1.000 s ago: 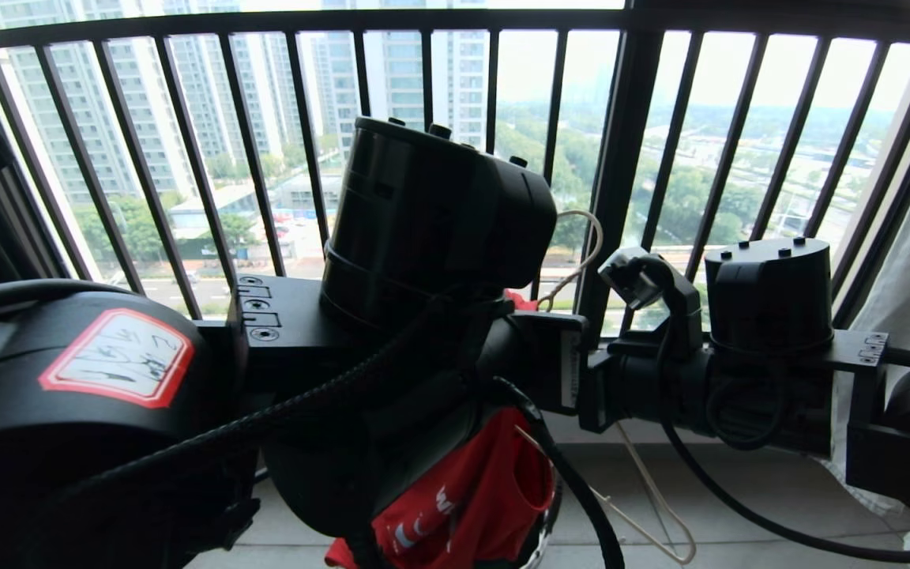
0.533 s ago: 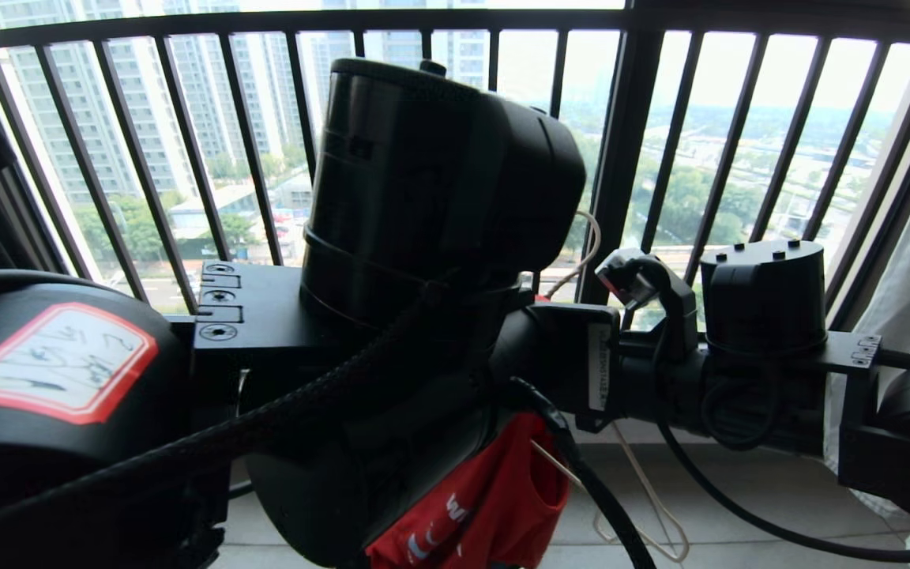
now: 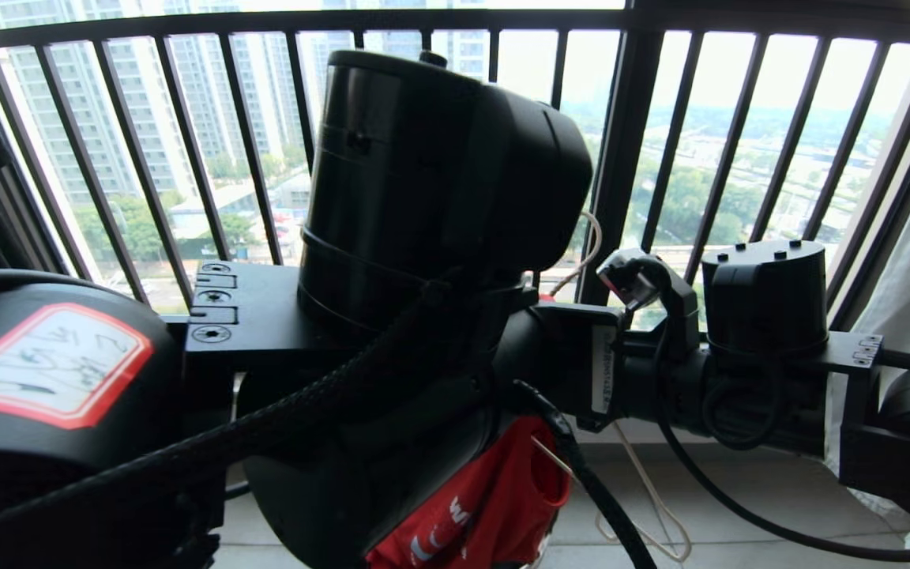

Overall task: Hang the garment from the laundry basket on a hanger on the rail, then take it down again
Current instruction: Hang the clothes on the clothes rack

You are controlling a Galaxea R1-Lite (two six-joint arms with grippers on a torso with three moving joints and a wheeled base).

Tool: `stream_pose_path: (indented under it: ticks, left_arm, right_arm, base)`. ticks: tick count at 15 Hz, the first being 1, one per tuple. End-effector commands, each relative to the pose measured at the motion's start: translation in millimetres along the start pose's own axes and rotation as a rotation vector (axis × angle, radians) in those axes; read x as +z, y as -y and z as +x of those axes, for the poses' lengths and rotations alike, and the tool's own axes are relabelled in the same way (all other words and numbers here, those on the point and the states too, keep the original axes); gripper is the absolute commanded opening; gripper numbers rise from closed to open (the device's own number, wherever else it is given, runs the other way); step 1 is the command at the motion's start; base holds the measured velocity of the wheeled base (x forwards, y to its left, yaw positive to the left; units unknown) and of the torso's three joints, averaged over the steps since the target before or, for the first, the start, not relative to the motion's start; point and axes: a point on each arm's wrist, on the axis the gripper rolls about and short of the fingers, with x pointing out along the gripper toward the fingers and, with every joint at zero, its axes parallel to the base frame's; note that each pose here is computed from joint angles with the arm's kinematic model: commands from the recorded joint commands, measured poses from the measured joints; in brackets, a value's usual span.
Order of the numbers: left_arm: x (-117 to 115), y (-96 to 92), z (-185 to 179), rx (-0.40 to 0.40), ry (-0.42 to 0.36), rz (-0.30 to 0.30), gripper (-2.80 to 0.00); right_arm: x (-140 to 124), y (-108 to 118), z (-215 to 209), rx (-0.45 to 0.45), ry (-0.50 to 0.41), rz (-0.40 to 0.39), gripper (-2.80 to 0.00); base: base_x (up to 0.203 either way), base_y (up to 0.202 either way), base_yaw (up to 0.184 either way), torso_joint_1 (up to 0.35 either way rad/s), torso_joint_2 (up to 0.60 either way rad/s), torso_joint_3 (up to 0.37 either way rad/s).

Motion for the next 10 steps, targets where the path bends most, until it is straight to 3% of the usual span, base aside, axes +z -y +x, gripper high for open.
stream_pose_path:
  ticks: [1,5,8,10]
  left_arm:
    - [5,-2.4,-6,0.003,0.017,-0.001,0.0]
    - [11,-6.0,-16,0.003,0.029,-0.001,0.0]
    - [3,-11.8,-20,0.04,-0.076,0.073,0.0]
    - [8,-16.8,-10,0.076,-0.083,0.101,0.0]
  right_arm:
    - [1,-1,-1,0.004,0.004,0.0,-2.8]
    - [1,-1,-1,0.004,0.007,-0.001,-2.8]
    - [0,-1,-1,0.006,0.002,-0.004,-2.8]
    - [0,-1,-2,0.005,0.004,-0.005,-2.8]
  base:
    - [0.0,0.0,0.0,0.0,0.0,0.0]
    - [0.0,0.0,0.0,0.0,0.0,0.0]
    - [0.0,0.0,0.0,0.0,0.0,0.0]
    - [0.0,0.0,0.0,0.0,0.0,0.0]
